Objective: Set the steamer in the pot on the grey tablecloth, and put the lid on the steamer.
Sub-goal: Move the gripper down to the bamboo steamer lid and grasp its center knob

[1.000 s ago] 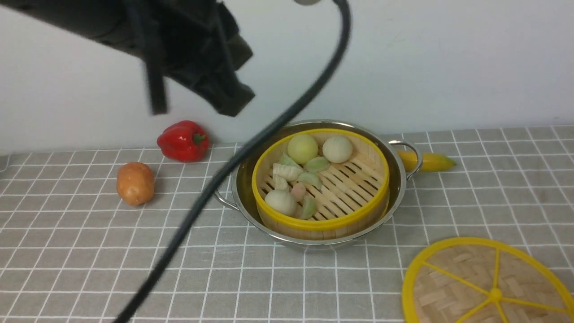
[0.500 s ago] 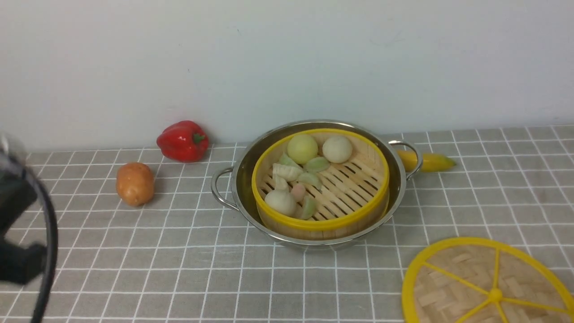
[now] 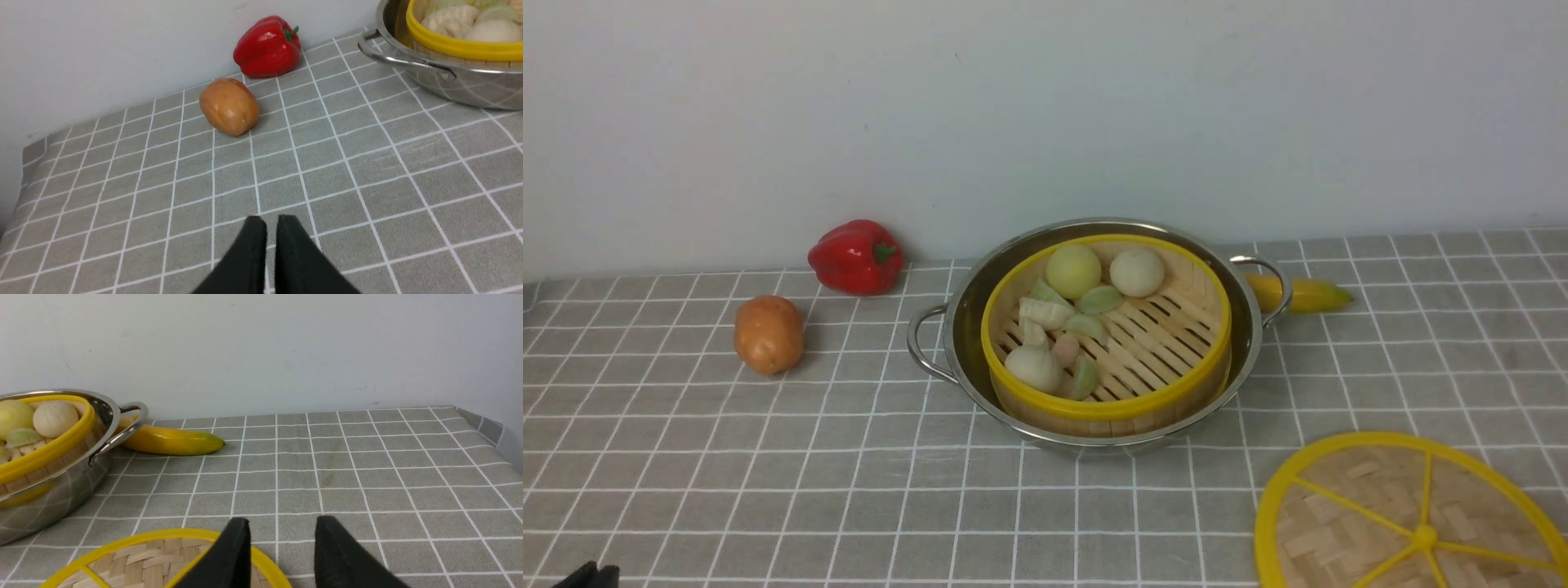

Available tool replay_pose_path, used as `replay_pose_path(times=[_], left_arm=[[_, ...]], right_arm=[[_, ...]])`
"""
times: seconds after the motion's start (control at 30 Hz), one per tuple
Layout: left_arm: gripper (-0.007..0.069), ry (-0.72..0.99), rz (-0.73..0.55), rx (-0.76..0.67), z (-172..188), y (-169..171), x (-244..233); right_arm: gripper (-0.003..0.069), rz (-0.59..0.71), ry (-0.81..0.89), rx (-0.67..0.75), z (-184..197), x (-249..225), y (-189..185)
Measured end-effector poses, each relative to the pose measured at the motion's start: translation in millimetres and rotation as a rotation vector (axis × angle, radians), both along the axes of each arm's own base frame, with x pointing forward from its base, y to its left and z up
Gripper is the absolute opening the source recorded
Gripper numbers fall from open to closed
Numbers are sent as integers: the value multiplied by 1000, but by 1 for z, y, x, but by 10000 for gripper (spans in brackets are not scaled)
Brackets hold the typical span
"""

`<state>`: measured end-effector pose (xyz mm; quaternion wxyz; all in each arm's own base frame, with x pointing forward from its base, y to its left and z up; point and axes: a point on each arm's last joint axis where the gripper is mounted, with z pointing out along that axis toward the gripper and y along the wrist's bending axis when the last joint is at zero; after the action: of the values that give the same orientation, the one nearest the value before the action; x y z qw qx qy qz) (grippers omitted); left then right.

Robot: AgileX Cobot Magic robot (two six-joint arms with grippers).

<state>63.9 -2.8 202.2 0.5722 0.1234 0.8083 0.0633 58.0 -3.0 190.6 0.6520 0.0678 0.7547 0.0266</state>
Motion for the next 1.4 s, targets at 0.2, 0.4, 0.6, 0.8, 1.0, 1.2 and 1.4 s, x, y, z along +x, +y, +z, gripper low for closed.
replay_pose_path(times=[0.2, 0.4, 0.6, 0.8, 1.0, 1.2, 1.4], left_arm=[[53, -50, 13, -42, -20, 0, -8], [64, -67, 33, -106, -23, 0, -10], [75, -63, 39, -125, -23, 0, -10], [76, -60, 40, -126, -24, 0, -11], [85, -60, 40, -126, -24, 0, -11], [96, -60, 40, -126, -24, 0, -11], [104, -60, 40, -126, -24, 0, -11]], right_arm=[[245, 0, 0, 0, 0, 0, 0], [245, 0, 0, 0, 0, 0, 0], [245, 0, 0, 0, 0, 0, 0], [245, 0, 0, 0, 0, 0, 0], [245, 0, 0, 0, 0, 0, 0], [245, 0, 0, 0, 0, 0, 0], [245, 29, 0, 0, 0, 0, 2]])
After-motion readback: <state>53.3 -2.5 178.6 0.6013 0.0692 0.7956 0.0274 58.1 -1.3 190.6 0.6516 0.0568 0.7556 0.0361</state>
